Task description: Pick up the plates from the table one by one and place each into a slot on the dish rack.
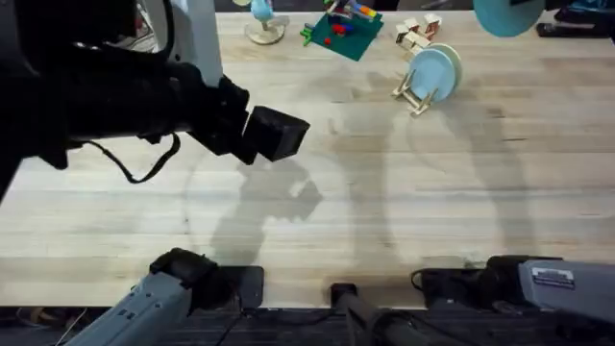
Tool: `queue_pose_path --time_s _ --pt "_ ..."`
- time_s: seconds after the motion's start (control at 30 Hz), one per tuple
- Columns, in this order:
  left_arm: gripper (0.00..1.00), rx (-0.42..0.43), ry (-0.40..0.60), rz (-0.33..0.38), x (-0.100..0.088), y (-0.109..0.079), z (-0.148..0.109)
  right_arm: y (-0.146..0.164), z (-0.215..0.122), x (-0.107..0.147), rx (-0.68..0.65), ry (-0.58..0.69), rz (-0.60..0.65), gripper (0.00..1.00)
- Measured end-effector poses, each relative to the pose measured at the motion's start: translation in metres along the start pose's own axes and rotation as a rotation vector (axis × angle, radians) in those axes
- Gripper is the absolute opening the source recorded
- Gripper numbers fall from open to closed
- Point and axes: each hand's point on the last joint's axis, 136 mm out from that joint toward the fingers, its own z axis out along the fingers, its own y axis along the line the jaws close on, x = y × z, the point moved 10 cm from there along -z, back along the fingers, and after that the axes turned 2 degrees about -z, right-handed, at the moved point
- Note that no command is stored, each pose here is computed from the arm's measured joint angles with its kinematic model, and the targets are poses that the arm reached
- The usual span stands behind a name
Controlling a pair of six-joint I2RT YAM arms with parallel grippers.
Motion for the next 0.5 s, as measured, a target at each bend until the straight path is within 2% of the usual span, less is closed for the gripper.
queue_pose_path --time_s 0.5 --pt "0.994 0.000 0.000 0.000 0.000 0.000 0.000 0.019 0.002 0.012 -0.186 0.055 0.015 0.031"
